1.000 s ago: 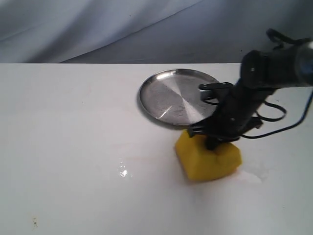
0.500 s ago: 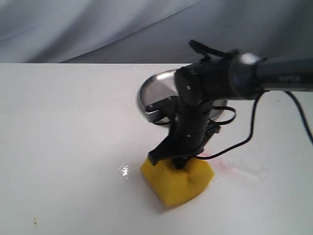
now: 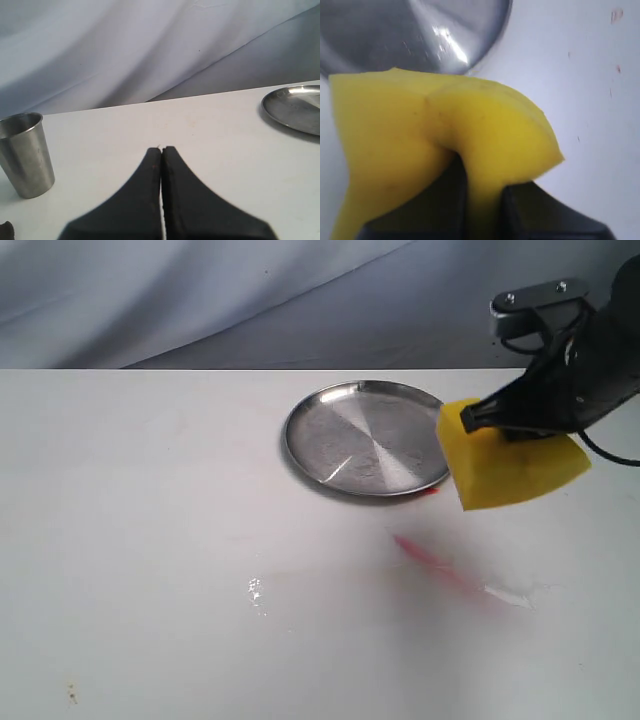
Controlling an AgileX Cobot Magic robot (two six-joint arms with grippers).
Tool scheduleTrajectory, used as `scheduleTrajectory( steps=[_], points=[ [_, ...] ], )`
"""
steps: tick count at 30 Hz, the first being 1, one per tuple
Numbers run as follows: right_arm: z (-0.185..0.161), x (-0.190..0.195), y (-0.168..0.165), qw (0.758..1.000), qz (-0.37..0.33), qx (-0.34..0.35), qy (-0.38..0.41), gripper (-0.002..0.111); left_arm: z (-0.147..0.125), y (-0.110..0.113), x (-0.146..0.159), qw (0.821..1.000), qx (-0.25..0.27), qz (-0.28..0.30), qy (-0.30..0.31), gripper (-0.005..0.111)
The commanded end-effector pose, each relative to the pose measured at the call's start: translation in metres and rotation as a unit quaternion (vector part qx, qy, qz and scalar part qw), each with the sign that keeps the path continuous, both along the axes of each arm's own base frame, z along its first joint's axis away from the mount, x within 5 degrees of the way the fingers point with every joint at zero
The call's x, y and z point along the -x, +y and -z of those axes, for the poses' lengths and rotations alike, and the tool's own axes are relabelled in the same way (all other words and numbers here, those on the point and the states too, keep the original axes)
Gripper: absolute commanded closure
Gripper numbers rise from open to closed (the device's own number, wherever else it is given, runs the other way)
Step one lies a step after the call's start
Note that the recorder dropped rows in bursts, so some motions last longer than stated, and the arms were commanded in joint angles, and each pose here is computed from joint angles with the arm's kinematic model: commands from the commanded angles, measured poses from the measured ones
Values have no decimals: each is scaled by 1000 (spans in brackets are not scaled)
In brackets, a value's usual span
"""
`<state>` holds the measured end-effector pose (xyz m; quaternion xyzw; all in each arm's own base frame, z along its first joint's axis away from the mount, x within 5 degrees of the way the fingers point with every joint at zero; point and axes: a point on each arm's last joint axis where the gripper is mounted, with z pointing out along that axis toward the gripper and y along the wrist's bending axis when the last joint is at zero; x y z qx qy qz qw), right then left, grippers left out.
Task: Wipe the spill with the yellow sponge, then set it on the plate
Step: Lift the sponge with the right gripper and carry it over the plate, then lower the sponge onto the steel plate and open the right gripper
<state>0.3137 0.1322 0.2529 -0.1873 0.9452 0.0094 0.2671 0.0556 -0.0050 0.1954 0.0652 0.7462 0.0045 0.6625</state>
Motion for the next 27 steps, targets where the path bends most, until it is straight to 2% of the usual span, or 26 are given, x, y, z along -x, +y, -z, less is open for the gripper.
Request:
scheduleTrajectory(
  steps=[1, 9, 12, 19, 27],
  points=[
    [-8, -12, 9, 996, 10, -72, -53, 108, 1, 0, 0, 1000, 2, 1, -2, 107],
    [-8, -56, 35, 972, 33, -181, -147, 108, 1, 0, 0, 1000, 2, 1, -2, 107],
    [-2, -80, 45, 970, 33, -185, -153, 108, 1, 0, 0, 1000, 2, 1, -2, 107],
    [19, -121, 64, 972, 36, -184, -138, 108, 1, 0, 0, 1000, 2, 1, -2, 107],
    [65, -148, 80, 983, 51, -168, -49, 108, 1, 0, 0, 1000, 2, 1, -2, 107]
  ],
)
